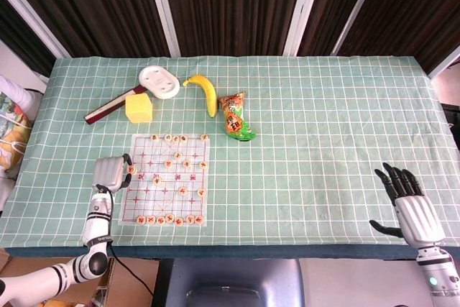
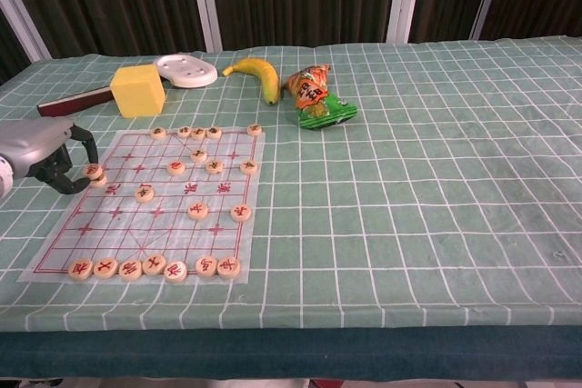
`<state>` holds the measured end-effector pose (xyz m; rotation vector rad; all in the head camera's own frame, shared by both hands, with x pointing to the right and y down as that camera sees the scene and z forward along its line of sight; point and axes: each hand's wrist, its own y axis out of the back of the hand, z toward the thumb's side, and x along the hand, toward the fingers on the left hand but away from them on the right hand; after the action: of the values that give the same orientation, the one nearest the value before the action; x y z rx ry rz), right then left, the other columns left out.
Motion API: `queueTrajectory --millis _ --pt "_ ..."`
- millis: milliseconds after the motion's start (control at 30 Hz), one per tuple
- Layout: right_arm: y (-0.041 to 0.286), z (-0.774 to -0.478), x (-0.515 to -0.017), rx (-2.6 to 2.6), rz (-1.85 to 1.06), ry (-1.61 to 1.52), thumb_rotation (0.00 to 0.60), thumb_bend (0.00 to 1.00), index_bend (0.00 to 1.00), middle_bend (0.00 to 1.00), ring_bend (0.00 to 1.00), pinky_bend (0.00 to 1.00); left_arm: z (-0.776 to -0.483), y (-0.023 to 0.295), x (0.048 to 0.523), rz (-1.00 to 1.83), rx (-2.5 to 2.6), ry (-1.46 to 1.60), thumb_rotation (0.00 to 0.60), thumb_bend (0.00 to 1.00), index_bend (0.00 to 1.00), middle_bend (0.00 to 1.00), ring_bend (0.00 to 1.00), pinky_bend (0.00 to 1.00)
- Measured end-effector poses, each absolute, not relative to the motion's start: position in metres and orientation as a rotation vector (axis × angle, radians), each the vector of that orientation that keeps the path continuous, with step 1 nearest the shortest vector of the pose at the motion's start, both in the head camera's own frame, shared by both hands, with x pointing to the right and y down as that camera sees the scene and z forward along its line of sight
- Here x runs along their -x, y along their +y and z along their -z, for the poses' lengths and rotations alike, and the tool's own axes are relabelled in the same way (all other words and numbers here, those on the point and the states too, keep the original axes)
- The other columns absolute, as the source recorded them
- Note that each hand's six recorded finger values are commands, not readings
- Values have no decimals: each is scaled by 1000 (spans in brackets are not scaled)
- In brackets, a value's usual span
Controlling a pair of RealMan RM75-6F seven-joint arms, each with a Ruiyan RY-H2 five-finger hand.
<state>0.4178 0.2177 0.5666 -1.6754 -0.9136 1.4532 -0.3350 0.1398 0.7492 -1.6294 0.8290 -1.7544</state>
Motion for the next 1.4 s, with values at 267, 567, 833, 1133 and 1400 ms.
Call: queueTrajectory --millis 267,567,833,1133,1400 --pt "218 -567 -417 1674 -1453 -914 600 175 0 0 0 0 -751 139 335 1754 1629 828 600 369 501 1000 1000 1000" --pt "218 -565 -419 1669 -1451 -927 600 175 0 0 0 0 -752 141 331 1756 1637 816 600 379 387 1000 1000 1000" --pt "218 -565 -419 1671 -1451 -924 600 175 0 0 0 0 -748 141 329 1743 1639 820 600 382 358 1000 1000 1000" --pt "219 -562 -421 1664 -1451 -931 600 175 0 0 0 0 -684 141 320 1499 1695 956 600 372 165 687 741 861" --pt "222 -560 -419 1659 -1449 -911 600 175 0 0 0 0 -598 225 383 1302 1852 937 600 374 0 0 0 138"
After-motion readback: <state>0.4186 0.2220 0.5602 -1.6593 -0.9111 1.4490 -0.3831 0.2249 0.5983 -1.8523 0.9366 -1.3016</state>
